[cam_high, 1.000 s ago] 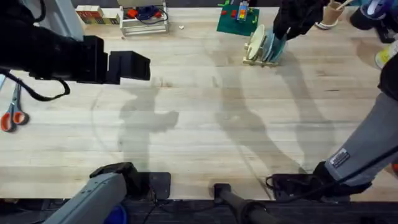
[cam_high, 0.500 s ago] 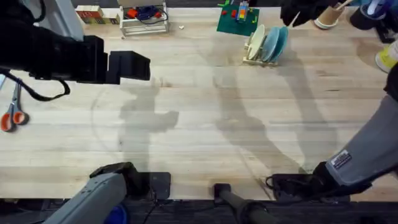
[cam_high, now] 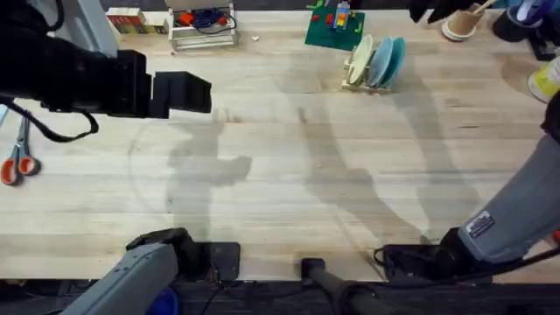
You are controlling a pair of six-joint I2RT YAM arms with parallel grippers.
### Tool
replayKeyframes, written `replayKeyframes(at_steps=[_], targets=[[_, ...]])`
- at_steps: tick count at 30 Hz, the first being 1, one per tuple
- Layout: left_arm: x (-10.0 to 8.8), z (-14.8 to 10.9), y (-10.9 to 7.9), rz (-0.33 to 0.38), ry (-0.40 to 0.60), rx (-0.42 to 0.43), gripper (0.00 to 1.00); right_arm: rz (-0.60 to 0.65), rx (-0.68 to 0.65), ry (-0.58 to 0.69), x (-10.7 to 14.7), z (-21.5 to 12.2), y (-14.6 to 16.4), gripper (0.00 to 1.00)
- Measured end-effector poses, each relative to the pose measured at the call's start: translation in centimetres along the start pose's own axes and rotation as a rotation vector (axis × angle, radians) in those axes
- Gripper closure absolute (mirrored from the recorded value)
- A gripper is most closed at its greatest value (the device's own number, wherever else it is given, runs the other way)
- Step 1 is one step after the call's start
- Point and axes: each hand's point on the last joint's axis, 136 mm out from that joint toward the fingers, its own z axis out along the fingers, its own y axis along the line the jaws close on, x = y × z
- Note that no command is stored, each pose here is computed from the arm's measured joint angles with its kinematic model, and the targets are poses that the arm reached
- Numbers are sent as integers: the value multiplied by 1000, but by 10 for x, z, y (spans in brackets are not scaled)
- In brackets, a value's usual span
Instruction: Pick up the plates from the table one by one and place each into a slot on the dish rack.
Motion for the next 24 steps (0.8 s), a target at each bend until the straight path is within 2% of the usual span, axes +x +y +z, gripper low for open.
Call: replayKeyframes(at_steps=[2, 6, 7, 15, 24], targets=[[0, 0, 0, 0, 0, 0, 7, -7, -7, -19, -3, -6, 3, 652], [0, 0, 0, 0, 0, 0, 7, -15, -20, -42, -7, -14, 10, 84], [0, 0, 0, 0, 0, 0, 7, -20, -21, -44, -7, -14, 11, 31], [0, 0, 0, 0, 0, 0, 7, -29, -19, -30, -3, -15, 13, 7], [0, 0, 0, 0, -1, 0, 7, -53, 9, 75, 24, -16, 8, 7]])
